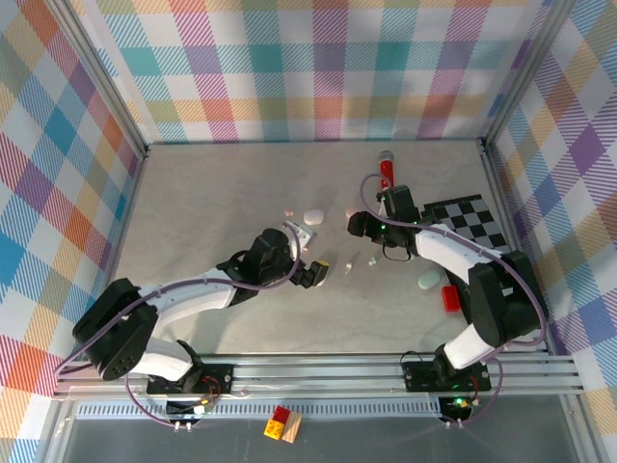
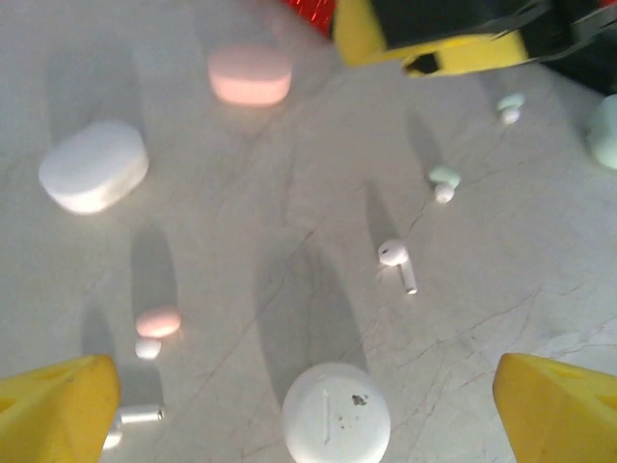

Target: Insert the wireless bluetooth earbuds into the charging case

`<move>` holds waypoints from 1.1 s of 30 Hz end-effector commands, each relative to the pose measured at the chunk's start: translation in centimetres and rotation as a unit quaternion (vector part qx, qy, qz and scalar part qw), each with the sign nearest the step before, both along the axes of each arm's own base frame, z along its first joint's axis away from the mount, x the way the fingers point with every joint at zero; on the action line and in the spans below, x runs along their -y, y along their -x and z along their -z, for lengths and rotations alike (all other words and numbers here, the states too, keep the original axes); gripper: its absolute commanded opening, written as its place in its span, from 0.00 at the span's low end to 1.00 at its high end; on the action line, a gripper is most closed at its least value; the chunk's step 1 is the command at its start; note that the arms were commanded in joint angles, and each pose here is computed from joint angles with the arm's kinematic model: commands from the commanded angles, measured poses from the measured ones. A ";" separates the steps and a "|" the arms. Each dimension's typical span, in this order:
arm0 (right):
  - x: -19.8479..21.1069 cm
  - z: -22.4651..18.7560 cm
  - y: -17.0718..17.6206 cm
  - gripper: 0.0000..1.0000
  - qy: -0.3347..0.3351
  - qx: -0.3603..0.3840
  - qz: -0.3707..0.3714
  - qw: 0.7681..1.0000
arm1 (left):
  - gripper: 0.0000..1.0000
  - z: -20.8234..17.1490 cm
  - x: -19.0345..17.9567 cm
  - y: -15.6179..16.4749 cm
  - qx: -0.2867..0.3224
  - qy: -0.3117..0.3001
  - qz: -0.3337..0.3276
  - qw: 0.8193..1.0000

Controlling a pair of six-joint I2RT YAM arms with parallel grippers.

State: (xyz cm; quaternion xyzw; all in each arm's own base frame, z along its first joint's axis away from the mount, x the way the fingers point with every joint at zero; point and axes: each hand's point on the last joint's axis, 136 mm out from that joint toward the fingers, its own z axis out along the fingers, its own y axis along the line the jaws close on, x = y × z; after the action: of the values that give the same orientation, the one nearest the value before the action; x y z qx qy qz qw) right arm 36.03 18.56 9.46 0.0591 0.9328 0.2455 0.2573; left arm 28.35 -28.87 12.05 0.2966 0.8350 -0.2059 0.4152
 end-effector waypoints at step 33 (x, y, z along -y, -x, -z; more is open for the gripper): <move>1.4 0.1 0.0 0.74 -0.004 0.012 0.021 1.000 | 0.57 10.0 2.1 1.7 -0.153 -0.236 -0.018 0.959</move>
State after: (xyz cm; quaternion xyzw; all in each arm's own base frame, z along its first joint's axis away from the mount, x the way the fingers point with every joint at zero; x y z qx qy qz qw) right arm 35.89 17.18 8.36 0.0758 0.9343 0.2336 0.2584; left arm 26.29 -30.50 2.24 0.3318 0.9206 -0.0416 0.2017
